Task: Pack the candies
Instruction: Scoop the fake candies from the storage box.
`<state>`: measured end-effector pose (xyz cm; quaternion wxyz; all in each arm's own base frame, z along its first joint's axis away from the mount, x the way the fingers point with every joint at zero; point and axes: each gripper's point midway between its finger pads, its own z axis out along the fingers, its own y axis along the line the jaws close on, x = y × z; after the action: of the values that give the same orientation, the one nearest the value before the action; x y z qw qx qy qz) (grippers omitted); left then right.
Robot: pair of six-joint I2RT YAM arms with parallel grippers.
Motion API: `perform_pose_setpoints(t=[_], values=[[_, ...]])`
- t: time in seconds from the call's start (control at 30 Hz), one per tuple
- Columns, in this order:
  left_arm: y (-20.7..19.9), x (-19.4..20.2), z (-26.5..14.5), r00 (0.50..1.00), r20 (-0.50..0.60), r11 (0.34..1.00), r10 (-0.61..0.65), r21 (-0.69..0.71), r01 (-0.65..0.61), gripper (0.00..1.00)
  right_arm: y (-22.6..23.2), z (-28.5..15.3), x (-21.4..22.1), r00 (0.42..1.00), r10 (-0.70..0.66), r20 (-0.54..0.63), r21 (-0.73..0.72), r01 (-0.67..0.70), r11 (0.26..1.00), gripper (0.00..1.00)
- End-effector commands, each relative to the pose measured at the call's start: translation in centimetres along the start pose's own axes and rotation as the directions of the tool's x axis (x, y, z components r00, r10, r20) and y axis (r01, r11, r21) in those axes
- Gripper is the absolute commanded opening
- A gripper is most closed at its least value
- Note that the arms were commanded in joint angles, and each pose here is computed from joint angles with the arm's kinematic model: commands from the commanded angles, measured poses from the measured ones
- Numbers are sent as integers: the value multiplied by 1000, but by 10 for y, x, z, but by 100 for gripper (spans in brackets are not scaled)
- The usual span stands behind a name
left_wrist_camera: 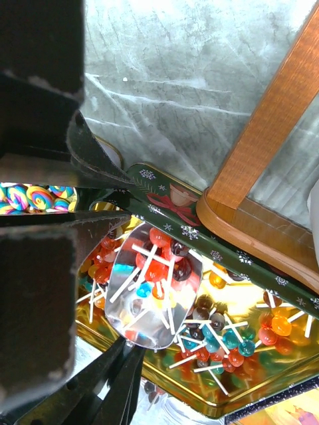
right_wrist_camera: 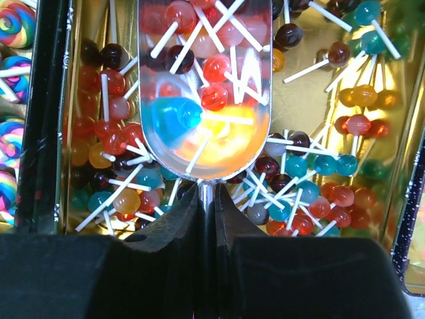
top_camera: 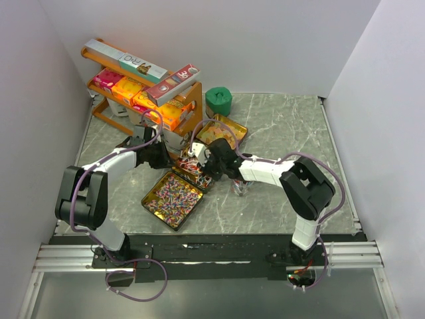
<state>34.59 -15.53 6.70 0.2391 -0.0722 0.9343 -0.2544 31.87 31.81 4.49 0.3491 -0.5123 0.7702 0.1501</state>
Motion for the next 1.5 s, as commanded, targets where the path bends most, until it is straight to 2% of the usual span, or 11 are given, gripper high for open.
perform_pose_setpoints(t=[0.0,0.1,1.07,1.23,1.47], values=[[-25,-25,-12,997,72,997,31,71,-36,1,-11,-24,-31,993,-49,105,63,43,997,0],[-25,-25,-11,997,72,997,31,72,-36,1,-9,-29,-38,987,-65,149,65,55,996,0],[-23,-30,-10,996,85,998,34,56,-39,3,-19,-84,-31,978,-53,204,164,19,986,0],[-19,-33,-9,996,89,999,25,28,-27,9,-20,-106,-36,976,-48,211,182,9,983,0],[-24,-40,-13,993,113,998,38,38,-43,28,-21,-130,-46,977,6,211,191,-48,980,0]])
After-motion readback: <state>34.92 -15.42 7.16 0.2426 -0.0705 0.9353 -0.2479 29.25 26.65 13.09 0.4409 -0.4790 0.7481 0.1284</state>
